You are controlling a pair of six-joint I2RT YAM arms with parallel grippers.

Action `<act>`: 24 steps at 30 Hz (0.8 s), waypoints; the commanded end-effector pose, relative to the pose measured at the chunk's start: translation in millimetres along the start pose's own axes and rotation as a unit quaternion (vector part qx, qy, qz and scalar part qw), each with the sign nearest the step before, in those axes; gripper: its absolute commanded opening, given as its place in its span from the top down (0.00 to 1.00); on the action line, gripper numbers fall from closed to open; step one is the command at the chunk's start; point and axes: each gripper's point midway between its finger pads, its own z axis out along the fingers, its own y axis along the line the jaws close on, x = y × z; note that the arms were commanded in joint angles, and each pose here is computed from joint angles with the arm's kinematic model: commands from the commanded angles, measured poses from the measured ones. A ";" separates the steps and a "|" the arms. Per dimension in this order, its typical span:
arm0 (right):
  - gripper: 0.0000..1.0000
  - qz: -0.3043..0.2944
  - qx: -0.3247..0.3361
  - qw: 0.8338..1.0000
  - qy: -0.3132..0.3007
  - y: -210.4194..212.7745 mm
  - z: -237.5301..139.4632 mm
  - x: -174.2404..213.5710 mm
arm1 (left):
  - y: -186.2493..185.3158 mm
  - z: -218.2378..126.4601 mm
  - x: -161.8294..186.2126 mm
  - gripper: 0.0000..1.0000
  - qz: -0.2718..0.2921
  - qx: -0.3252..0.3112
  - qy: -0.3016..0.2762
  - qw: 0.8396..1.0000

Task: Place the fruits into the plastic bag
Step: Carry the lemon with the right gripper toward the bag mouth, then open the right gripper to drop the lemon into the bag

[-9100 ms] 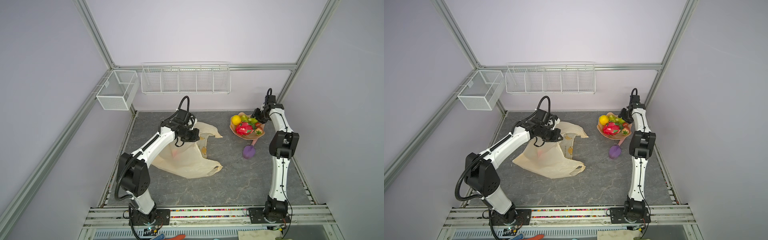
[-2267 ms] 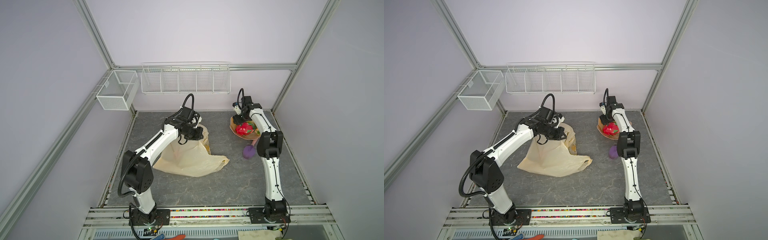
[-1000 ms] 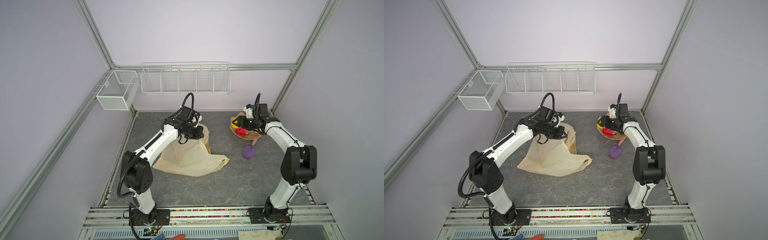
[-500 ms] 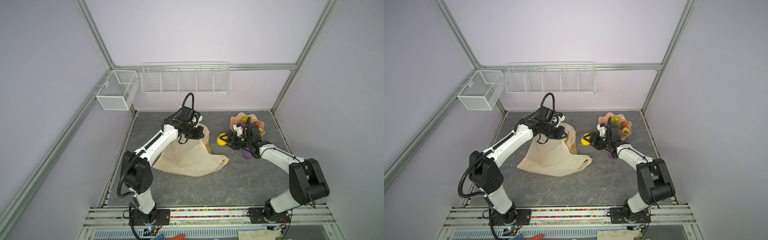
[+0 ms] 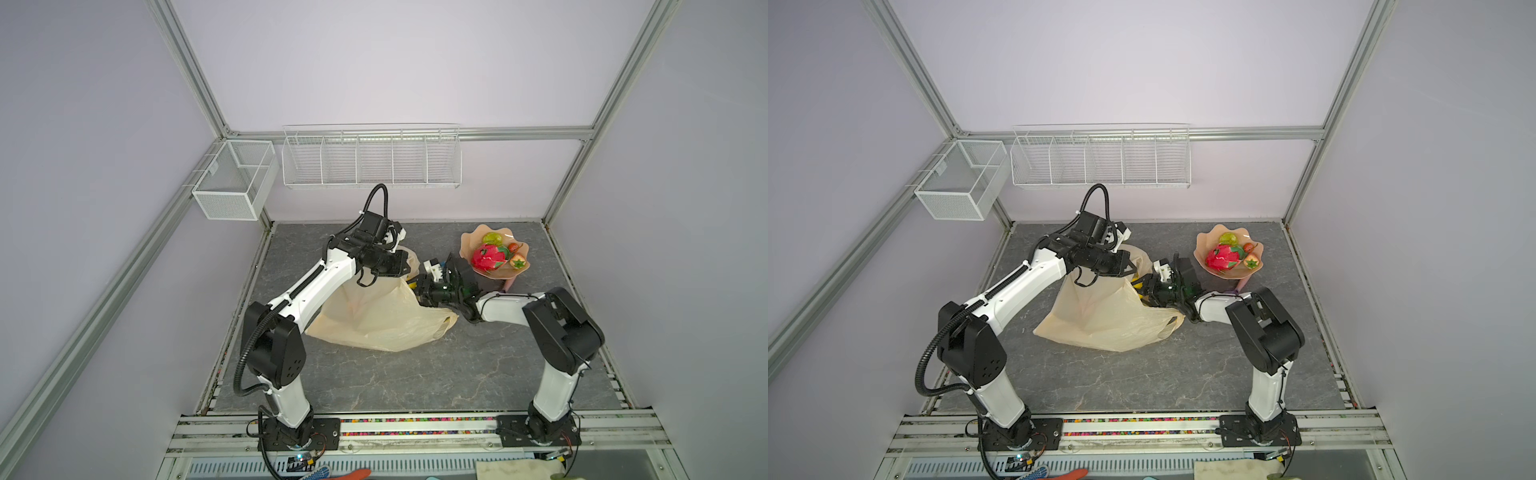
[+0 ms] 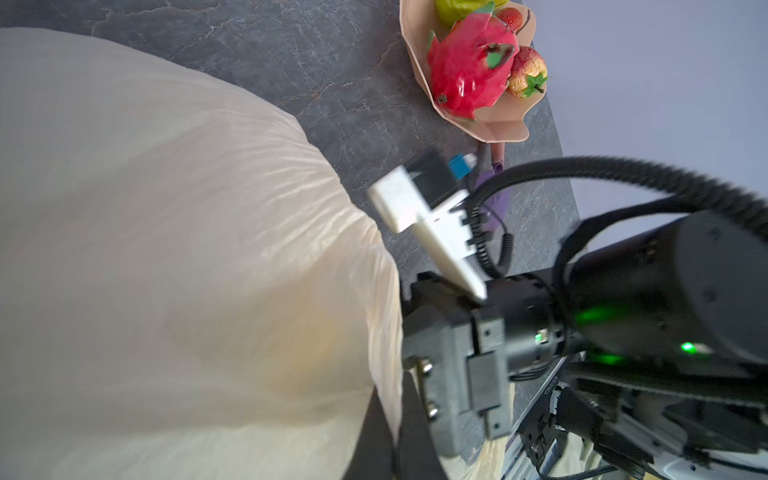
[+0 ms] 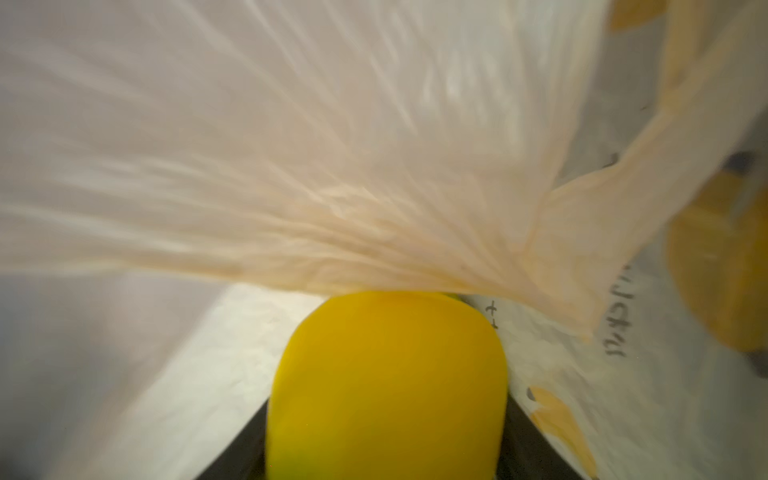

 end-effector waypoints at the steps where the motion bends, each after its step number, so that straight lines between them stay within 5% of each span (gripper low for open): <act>1: 0.68 0.000 -0.069 0.998 0.015 43.1 23.1 5.1 | -12.3 -11.7 -6.8 1.00 0.011 0.013 -0.019 1.000; 5: 0.53 0.023 -0.048 0.997 0.058 39.5 51.9 24.2 | -11.3 -11.3 -6.5 1.00 0.011 0.010 -0.020 1.000; 10: 0.19 0.034 -0.007 0.992 0.125 34.7 67.3 47.5 | -7.2 -9.7 -4.3 1.00 0.011 0.004 -0.020 1.000; 14: 0.04 0.038 0.020 0.988 0.150 27.3 62.7 57.8 | -5.0 -7.4 -3.0 1.00 0.007 0.003 -0.021 1.000; 24: 0.03 0.030 0.065 0.983 0.167 21.6 33.6 67.4 | 7.6 -9.8 1.6 1.00 0.002 -0.028 -0.030 0.999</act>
